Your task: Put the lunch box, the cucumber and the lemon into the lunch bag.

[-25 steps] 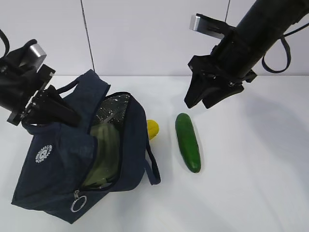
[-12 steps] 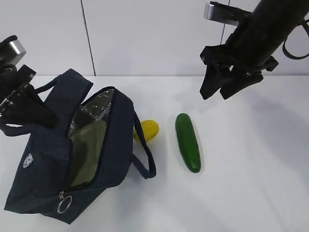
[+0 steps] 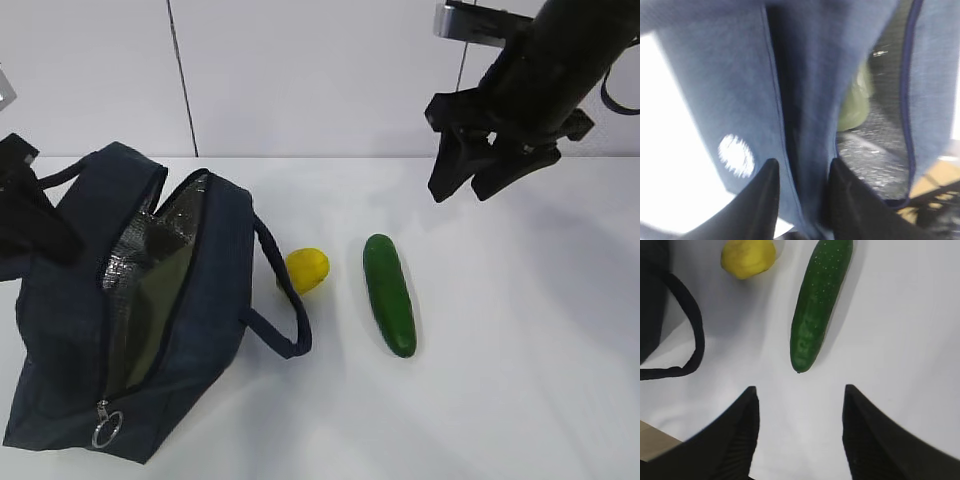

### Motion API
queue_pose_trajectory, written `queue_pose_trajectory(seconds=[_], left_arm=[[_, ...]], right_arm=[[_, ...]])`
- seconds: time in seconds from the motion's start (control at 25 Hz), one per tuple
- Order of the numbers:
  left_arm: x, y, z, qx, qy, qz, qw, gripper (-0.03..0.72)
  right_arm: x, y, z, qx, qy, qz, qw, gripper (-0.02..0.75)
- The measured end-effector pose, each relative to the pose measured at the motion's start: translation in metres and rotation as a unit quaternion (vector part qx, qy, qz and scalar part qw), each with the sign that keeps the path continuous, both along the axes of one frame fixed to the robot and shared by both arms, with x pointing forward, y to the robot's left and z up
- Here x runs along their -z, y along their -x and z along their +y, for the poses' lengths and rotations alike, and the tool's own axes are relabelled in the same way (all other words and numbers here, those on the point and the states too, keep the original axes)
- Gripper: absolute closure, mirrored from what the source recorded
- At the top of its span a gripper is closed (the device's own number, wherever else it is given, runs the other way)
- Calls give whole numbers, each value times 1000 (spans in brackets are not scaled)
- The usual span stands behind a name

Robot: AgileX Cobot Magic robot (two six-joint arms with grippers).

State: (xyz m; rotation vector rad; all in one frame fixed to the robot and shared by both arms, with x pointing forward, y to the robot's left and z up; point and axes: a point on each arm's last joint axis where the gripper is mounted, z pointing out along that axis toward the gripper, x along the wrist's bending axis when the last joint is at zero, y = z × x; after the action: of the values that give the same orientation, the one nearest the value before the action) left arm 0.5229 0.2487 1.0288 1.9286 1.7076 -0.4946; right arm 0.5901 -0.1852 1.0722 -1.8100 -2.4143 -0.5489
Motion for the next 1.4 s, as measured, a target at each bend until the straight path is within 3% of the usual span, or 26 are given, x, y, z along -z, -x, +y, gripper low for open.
queue_pose_trajectory(seconds=[0.12,0.36,0.64,0.92,1.2,1.4], left_arm=[[-4,4,3,-2,-22,-1,1000,452],[-16,17,16,-15,-98,-8,995,450],[-27,27,24,-38,-146,-15,988,449],[-31,31,30,-56,-176,-14,983,449],[-31,31,29,-64,-169,-9,984,449],[-31,31,28,-66,-165,-8,984,449]], right_arm=[[-7,3,-2,0,5,-11,1000,352],[-21,10,-5,0,10,-31,999,352],[-24,12,-6,0,9,-35,999,352],[-24,12,-6,-16,12,-40,999,352],[-22,11,-12,39,36,-29,998,382],[1,1,-5,61,64,2,996,384]])
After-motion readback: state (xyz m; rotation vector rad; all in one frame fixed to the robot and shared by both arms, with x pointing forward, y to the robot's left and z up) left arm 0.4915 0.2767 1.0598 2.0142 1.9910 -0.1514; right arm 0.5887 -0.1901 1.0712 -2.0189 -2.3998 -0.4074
